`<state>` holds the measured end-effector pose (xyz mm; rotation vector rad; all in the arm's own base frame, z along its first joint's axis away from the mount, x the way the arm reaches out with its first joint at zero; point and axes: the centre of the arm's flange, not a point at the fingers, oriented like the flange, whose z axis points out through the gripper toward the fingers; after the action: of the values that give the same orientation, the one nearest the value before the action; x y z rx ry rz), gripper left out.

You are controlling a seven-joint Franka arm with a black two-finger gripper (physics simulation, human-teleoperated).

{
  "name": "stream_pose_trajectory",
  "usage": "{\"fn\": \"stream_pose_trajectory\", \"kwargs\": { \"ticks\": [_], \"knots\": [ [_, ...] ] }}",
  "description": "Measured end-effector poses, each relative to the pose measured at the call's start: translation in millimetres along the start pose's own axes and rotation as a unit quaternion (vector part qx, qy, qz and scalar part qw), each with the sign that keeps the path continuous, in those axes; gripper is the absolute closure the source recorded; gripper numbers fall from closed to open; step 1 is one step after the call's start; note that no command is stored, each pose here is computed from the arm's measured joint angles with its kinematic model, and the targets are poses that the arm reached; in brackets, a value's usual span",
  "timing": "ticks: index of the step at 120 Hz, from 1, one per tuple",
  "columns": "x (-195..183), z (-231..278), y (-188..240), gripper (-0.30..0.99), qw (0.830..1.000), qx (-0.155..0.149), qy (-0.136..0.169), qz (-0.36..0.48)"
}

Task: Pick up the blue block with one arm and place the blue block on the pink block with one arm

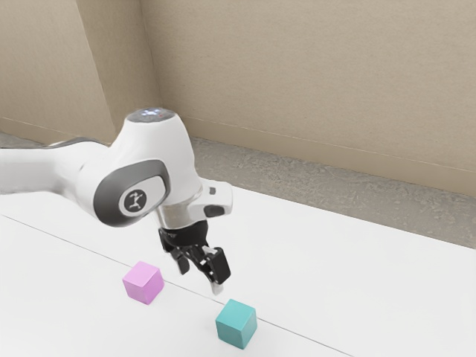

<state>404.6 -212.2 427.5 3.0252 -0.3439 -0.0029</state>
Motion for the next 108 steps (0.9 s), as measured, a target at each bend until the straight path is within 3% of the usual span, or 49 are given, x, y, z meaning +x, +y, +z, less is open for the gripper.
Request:
{"fn": "stream_pose_trajectory", "kwargs": {
  "ticks": [21, 55, 91, 108],
  "knots": [
    [22.2, 7.9, -1.8, 0.00, 0.996, -0.020, 0.059, -0.062],
    [28.3, 66.6, -1.3, 0.00, 0.989, -0.038, 0.049, -0.135],
    [22.7, 74.7, -0.7, 0.00, 0.994, 0.044, 0.027, -0.101],
    [23.5, 82.3, 1.2, 0.00, 0.993, 0.049, 0.022, -0.102]
  ]
}}
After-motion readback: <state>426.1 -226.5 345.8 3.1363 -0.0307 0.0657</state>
